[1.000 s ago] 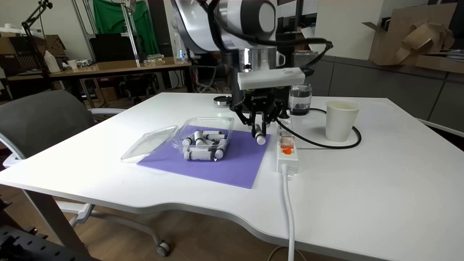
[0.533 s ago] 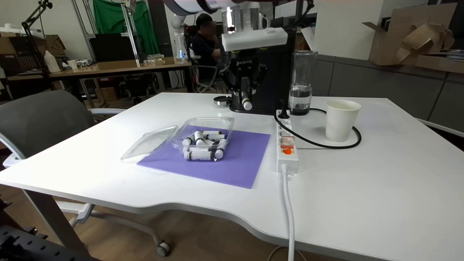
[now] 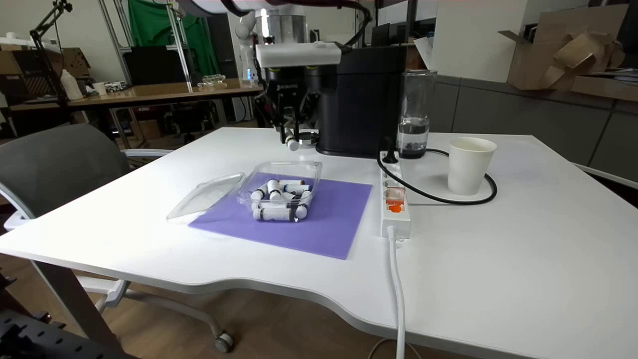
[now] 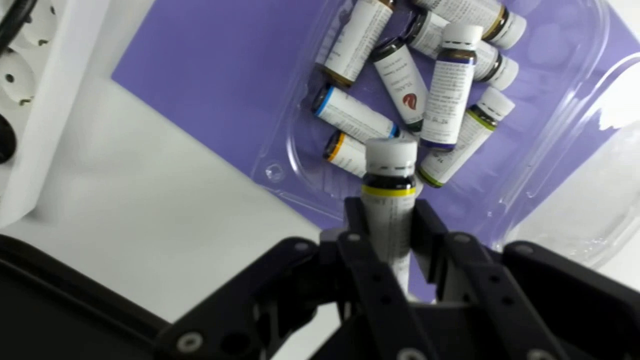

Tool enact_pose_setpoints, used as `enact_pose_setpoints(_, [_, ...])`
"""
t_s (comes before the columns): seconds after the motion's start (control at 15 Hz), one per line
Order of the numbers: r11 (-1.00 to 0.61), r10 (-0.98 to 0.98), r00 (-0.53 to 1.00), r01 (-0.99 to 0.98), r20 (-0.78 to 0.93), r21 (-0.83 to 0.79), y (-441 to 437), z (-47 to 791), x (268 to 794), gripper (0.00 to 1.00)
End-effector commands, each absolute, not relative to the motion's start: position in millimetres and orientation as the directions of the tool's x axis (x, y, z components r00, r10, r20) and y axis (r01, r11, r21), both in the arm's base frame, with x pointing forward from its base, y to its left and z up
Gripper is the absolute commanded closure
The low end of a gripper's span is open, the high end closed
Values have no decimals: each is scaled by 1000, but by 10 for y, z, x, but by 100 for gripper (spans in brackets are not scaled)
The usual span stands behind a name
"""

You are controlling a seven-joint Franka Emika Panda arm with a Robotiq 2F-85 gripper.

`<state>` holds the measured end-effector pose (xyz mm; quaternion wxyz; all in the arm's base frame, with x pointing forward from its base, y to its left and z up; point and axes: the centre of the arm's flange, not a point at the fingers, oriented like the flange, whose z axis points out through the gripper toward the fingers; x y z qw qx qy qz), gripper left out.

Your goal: Open the clear container, put the bottle on the table inside the clear container

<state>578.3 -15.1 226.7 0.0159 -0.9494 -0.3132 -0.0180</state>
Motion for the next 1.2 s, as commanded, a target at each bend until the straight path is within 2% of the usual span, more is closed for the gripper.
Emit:
enact_pose_setpoints(0.0, [-780, 624, 781, 624, 15, -46, -18, 2222, 5564, 93])
enact_pose_setpoints(0.4, [-774, 632, 774, 628, -42, -77, 21, 1896, 5396, 93])
enact_pose_setpoints(0.47, [-773, 633, 772, 628, -53, -83, 19, 1860, 5374, 48])
enact_pose_setpoints(0.53, [-775, 631, 773, 626, -57, -87, 17, 1828, 5356, 47])
enact_pose_setpoints(0.93, [-808, 588, 807, 582, -54, -89, -53, 1843, 5347, 6])
enact_pose_setpoints(1.0, [-820, 570, 820, 566, -48, -83, -70, 1873, 5352, 2])
enact_pose_setpoints(1.13, [-856, 515, 857, 512, -27, -71, -114, 1984, 5379, 0])
